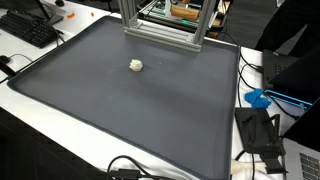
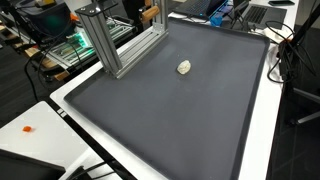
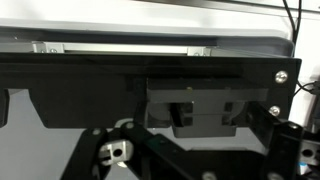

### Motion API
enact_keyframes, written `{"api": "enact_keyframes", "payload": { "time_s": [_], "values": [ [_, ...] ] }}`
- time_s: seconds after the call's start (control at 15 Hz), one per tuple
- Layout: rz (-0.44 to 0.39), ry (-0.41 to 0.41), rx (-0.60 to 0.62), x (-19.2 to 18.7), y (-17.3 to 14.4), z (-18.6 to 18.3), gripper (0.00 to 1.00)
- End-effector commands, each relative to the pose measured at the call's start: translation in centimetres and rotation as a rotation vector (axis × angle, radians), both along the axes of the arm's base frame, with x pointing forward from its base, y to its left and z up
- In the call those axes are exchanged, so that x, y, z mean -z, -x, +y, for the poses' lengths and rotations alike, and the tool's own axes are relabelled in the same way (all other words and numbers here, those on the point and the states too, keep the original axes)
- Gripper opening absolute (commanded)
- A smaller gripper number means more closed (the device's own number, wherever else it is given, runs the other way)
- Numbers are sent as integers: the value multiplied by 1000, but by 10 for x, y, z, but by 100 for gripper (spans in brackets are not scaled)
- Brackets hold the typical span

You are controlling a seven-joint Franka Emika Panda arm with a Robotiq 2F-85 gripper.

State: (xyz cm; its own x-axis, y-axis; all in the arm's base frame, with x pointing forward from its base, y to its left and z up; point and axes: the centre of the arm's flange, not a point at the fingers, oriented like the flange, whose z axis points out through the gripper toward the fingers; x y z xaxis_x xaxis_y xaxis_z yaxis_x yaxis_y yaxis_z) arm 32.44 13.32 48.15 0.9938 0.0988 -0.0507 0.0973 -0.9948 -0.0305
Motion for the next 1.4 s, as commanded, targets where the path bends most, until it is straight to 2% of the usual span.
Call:
{"api": "enact_keyframes", "payload": {
  "time_s": [0.0,0.6,1.2,1.33],
  "values": [
    [-29,-45,1,11,13,2,100],
    [-31,-79,26,19,15,7,100],
    [-57,-57,22,25,16,7,100],
    [-59,-53,17,26,16,7,96]
  ]
}}
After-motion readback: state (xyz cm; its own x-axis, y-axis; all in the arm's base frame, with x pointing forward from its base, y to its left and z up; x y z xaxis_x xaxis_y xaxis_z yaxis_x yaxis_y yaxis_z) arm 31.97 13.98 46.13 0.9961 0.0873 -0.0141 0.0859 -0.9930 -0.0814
